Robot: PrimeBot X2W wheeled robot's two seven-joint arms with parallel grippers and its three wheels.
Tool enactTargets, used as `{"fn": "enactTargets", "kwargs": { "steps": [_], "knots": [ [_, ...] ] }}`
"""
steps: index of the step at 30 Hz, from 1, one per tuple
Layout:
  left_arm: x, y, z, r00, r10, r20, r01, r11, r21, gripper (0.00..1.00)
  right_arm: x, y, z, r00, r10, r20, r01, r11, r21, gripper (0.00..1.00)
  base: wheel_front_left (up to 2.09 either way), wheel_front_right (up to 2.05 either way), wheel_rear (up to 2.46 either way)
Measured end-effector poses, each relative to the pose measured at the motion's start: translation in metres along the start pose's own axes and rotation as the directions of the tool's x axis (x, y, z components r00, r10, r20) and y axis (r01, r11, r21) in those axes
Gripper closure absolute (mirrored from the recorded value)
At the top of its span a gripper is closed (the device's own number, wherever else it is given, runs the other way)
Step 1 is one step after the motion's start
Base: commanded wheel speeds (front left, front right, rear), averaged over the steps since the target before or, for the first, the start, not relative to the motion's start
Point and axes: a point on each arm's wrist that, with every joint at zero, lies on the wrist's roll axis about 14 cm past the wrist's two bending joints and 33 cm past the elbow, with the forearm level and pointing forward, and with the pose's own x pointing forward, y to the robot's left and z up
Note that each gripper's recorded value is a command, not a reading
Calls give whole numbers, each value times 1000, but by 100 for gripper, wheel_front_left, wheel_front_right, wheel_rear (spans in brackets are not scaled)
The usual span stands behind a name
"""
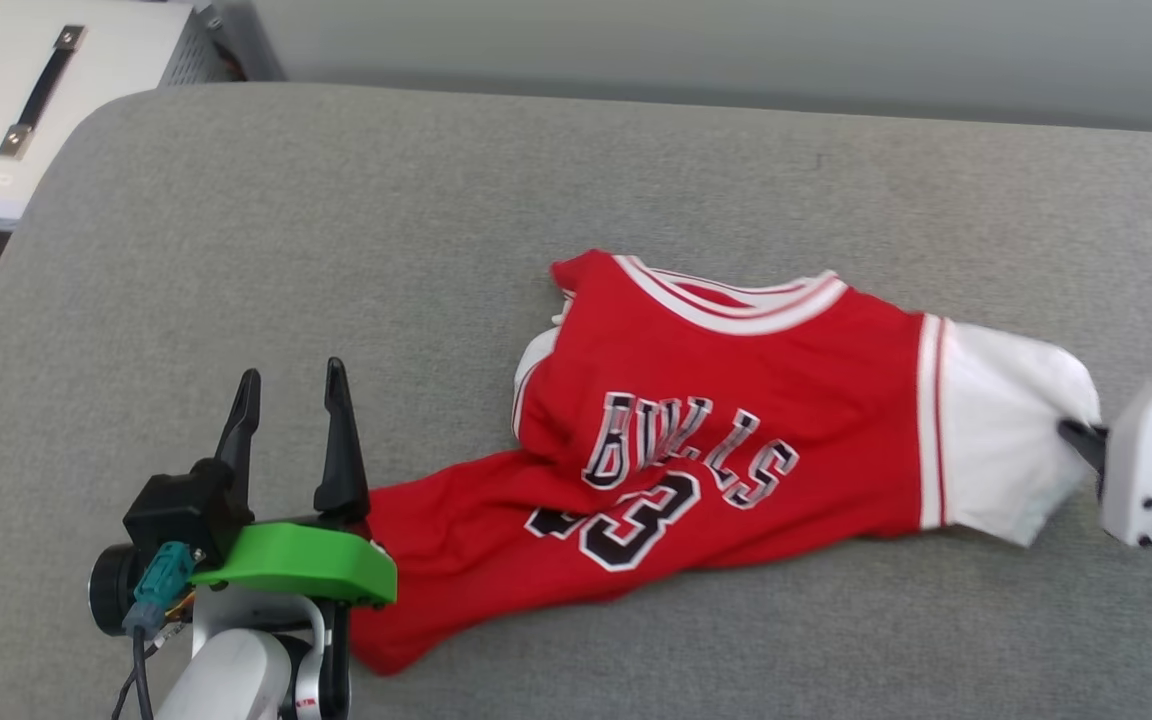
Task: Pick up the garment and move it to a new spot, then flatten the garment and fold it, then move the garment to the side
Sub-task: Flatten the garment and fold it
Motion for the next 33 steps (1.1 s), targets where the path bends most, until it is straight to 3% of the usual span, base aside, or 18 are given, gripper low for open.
{"fn": "enactTargets", "kwargs": {
  "steps": [4,10,14,19,20,21,27,33],
  "knots": [
    [1,-7,2,1000,-20,1,20,1000,-6,0,-27,-33,-33,995,-94,-20,96,991,97,100,0,0,0],
    [2,-15,1,999,-50,-13,49,999,-4,0,-61,-64,-100,973,-201,-112,224,939,262,100,0,0,0],
    [3,-14,-3,999,-46,-28,46,999,-4,0,-69,-71,-133,957,-231,-173,277,902,332,100,0,0,0],
    [4,-12,-8,998,-39,-49,39,999,-6,0,-62,-62,-146,958,-222,-180,275,891,362,100,0,0,0],
    [4,-11,-9,998,-37,-54,37,999,-6,0,-61,-61,-145,959,-225,-172,274,892,360,60,0,0,0],
    [3,-11,-9,998,-36,-54,35,999,-6,0,-60,-60,-144,961,-228,-159,271,894,357,0,0,0,0],
    [-1,-5,-7,998,-22,-59,22,1000,-3,0,-56,-60,-113,954,-299,31,278,917,286,0,0,0,0],
    [-11,2,-8,997,-8,-75,8,1000,-1,0,-64,-48,-62,889,-344,303,278,930,240,0,0,0,0]
  ]
}}
